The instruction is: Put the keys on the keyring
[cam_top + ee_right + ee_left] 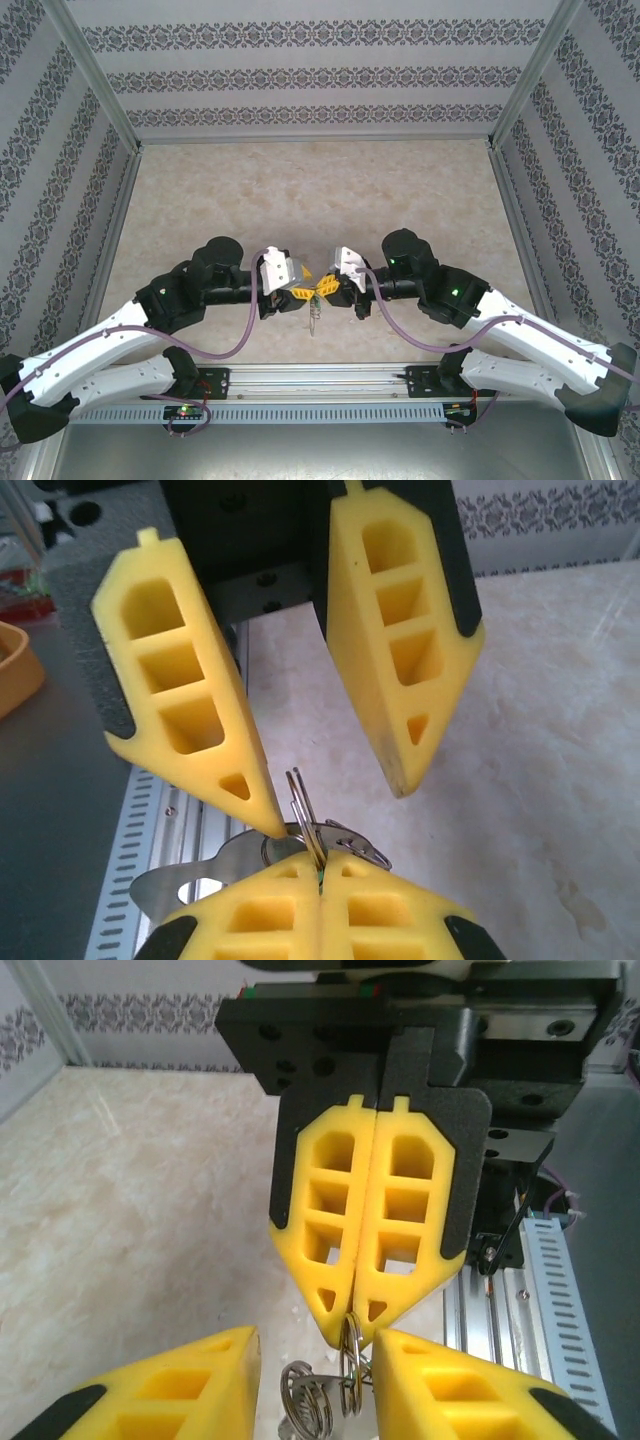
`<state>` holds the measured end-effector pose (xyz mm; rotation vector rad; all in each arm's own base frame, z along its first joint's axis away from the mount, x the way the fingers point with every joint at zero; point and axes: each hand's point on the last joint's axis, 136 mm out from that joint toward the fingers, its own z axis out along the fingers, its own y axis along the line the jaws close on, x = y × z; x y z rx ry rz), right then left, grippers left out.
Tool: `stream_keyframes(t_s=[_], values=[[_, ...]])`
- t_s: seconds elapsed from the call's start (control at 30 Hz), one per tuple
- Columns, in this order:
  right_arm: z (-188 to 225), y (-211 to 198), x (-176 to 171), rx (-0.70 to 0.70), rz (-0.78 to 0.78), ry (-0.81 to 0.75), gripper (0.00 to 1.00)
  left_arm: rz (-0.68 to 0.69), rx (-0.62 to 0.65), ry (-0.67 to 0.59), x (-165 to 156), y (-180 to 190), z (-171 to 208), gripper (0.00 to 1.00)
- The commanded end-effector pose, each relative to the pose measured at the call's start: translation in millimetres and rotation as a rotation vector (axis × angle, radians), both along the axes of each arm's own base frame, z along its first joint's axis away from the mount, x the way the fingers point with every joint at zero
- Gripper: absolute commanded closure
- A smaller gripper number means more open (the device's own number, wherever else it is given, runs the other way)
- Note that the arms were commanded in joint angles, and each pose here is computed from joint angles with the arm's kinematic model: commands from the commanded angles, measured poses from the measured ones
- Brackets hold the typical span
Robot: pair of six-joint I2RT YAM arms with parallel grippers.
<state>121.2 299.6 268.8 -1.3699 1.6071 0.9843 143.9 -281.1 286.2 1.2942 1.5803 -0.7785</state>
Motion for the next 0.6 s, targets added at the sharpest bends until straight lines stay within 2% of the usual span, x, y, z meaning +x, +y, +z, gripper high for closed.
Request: stream_keyframes(t_s=[0.0, 0.17, 0.57], values=[[3.2, -0.2, 8.2, -0.025, -0.028, -0.031, 1.00, 0.018, 0.057, -0.003, 0.5, 4.8, -2.1, 0.65], [-2.7, 0.1, 11.9, -0.057, -0.039, -0.031, 1.00, 0.018, 0.076, 0.003, 1.8, 3.6, -6.1, 0.73], [-4.3, 1.6, 12.3, -0.071, -0.035, -0.029, 1.00, -0.015, 0.083, 0.033, -1.5, -2.5, -11.4, 0.73]])
